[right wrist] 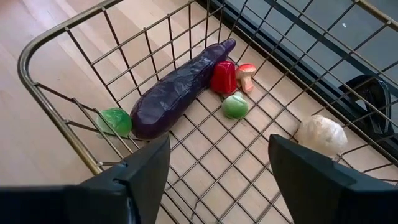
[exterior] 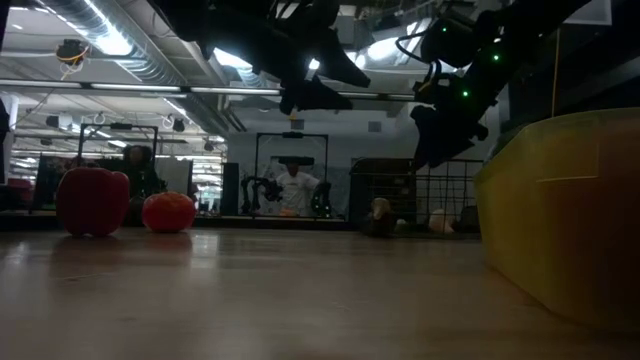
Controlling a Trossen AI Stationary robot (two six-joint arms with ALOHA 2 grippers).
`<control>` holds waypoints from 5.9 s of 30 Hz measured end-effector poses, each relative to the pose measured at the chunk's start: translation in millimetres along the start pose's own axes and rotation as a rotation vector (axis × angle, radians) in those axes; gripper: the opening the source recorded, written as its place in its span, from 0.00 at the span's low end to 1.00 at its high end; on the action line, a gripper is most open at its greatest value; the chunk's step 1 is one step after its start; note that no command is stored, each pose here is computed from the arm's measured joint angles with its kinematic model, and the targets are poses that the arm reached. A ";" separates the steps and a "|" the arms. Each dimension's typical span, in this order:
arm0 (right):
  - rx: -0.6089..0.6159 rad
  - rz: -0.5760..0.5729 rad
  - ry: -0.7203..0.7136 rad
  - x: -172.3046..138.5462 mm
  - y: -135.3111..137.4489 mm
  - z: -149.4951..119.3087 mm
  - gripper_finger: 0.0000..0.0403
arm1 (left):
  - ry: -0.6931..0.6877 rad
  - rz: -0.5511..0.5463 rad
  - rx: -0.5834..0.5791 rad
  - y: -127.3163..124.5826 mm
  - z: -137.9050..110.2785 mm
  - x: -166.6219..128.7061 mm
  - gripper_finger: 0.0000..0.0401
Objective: Sort produce into baskets
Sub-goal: Put the yellow tomato into the yellow bin
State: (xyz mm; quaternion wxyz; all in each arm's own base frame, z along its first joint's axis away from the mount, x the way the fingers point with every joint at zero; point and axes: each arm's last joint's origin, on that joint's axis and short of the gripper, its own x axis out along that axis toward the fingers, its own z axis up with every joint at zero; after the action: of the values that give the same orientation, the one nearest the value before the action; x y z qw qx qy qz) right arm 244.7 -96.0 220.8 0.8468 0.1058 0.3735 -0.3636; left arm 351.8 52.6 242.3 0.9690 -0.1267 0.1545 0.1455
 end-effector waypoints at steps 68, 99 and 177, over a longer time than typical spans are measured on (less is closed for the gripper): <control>0.001 0.005 -0.005 -0.1 0.3 0.6 0.67 | 0.804 0.580 -0.279 87.0 -18.0 -130.3 0.92; 0.001 0.006 -0.005 -0.1 0.3 0.5 0.67 | 0.982 0.584 -0.251 130.3 -39.1 -102.2 0.92; 0.001 0.013 -0.003 -0.1 0.5 0.5 0.67 | 0.866 0.618 -0.597 114.9 -78.8 -29.6 0.79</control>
State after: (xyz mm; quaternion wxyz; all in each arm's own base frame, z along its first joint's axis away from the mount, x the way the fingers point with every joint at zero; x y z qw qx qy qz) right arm 245.3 -95.8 221.2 0.8496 0.1082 0.3714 -0.3586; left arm 267.3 128.8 156.6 0.6536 -0.3898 0.5166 0.3924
